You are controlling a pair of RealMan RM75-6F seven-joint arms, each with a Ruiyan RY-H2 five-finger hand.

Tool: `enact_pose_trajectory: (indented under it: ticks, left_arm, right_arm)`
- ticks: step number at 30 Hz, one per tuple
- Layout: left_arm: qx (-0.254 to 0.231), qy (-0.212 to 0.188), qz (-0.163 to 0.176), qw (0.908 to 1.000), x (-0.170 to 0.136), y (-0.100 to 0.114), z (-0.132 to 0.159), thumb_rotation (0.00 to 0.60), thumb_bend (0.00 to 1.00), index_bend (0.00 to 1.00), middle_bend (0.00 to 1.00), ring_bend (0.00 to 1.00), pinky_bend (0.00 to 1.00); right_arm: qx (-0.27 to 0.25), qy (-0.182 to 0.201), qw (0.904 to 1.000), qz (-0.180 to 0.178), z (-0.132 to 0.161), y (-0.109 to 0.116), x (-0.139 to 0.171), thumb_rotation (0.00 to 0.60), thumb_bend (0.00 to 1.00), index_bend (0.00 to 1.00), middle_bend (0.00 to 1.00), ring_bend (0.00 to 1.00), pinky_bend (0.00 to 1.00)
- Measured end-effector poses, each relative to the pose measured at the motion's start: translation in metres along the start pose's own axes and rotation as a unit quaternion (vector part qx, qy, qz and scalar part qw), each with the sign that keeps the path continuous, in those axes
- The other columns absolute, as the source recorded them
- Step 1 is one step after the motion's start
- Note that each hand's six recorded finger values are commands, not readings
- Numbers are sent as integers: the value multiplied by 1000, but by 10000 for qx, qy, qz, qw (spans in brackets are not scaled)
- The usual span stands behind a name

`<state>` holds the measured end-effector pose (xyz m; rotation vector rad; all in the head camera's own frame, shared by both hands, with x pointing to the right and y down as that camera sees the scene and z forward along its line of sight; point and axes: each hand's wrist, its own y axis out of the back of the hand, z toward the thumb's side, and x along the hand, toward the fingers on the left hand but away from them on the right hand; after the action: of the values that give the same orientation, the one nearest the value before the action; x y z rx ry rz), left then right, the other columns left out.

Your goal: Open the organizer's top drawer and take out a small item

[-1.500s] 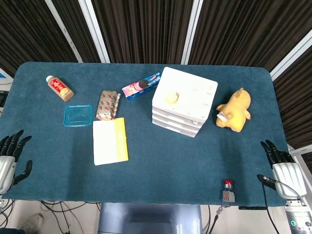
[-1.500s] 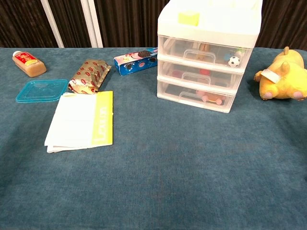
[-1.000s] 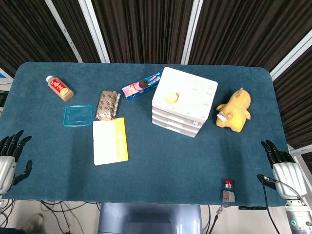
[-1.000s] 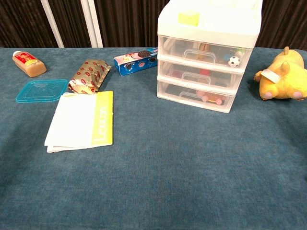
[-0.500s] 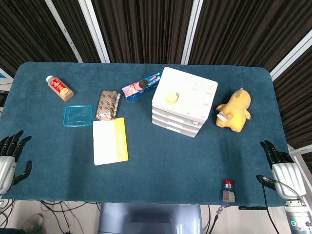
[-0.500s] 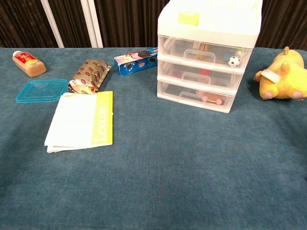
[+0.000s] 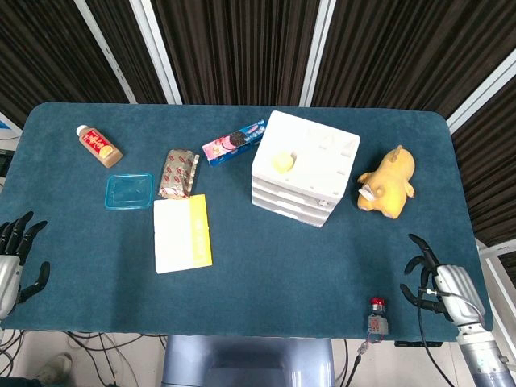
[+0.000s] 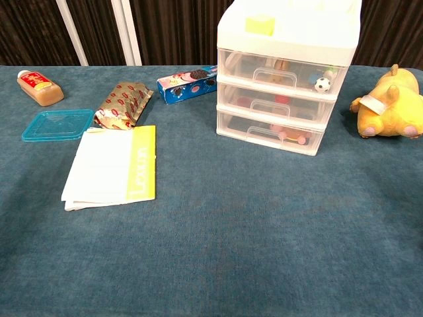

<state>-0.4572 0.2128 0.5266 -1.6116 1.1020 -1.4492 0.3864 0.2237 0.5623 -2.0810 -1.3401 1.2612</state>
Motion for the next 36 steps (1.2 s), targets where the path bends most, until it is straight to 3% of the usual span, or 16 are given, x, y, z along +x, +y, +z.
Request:
enact_pose_trajectory:
  ticks: [2, 7, 12, 20, 25, 36]
  left_arm:
    - [7, -15, -3, 10000, 0, 0, 1, 600, 473, 102, 0, 0, 0]
    - [2, 8, -28, 10000, 1, -1, -1, 600, 473, 102, 0, 0, 0]
    - [0, 44, -55, 10000, 1, -2, -3, 600, 473, 102, 0, 0, 0]
    - [7, 70, -86, 9999, 2, -4, -5, 600, 473, 102, 0, 0, 0]
    - [9, 92, -80, 9999, 2, -4, -7, 600, 473, 102, 0, 0, 0]
    - [-9, 79, -56, 10000, 3, -4, -8, 600, 473, 102, 0, 0, 0]
  right_arm:
    - [-475, 35, 9987, 185, 4, -6, -6, 600, 472, 64, 844, 958, 999]
    - [-1482, 107, 9862, 733, 16, -26, -24, 600, 574, 34, 888, 986, 1000]
    - [-1855, 301, 9739, 1276, 38, -59, -50, 600, 620, 9, 916, 1000, 1000]
    - [-2488, 417, 9591, 1281, 72, -92, -83, 600, 623, 0, 943, 1000, 1000]
    - [-2793, 426, 9473, 1512, 91, -113, -97, 600, 623, 0, 943, 1000, 1000]
    - [-3043, 432, 9381, 1598, 106, -140, -119, 600, 623, 0, 943, 1000, 1000]
